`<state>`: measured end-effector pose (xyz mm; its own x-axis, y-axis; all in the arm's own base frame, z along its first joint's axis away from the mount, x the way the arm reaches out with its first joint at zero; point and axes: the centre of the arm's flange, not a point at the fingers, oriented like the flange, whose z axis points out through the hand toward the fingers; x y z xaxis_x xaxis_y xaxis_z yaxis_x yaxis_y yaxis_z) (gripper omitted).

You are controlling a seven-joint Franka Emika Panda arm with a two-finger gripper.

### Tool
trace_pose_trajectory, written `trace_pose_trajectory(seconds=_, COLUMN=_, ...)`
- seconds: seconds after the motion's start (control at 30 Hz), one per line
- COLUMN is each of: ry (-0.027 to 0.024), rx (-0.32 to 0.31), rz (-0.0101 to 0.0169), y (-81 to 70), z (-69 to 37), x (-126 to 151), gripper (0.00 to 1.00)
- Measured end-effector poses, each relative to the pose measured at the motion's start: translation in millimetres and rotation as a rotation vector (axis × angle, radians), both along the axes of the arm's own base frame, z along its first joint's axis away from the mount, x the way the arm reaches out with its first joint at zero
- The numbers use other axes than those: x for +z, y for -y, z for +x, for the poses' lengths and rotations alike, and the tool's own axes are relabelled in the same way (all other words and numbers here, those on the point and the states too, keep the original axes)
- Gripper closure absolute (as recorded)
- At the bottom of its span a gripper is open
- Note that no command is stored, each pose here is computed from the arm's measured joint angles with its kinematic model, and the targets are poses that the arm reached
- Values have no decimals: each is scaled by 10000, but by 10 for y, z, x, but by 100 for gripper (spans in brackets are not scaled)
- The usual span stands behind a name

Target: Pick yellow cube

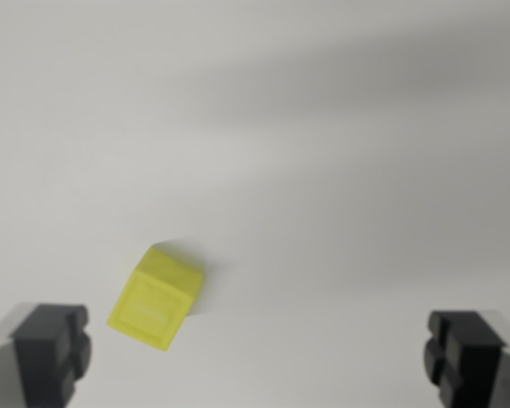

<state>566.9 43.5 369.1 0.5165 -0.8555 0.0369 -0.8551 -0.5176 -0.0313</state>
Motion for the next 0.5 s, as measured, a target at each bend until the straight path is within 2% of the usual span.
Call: trace_pose_trajectory(seconds=0.5, ry=-47, rx=-580, rz=30, y=-125, z=-96, x=-241, gripper=0)
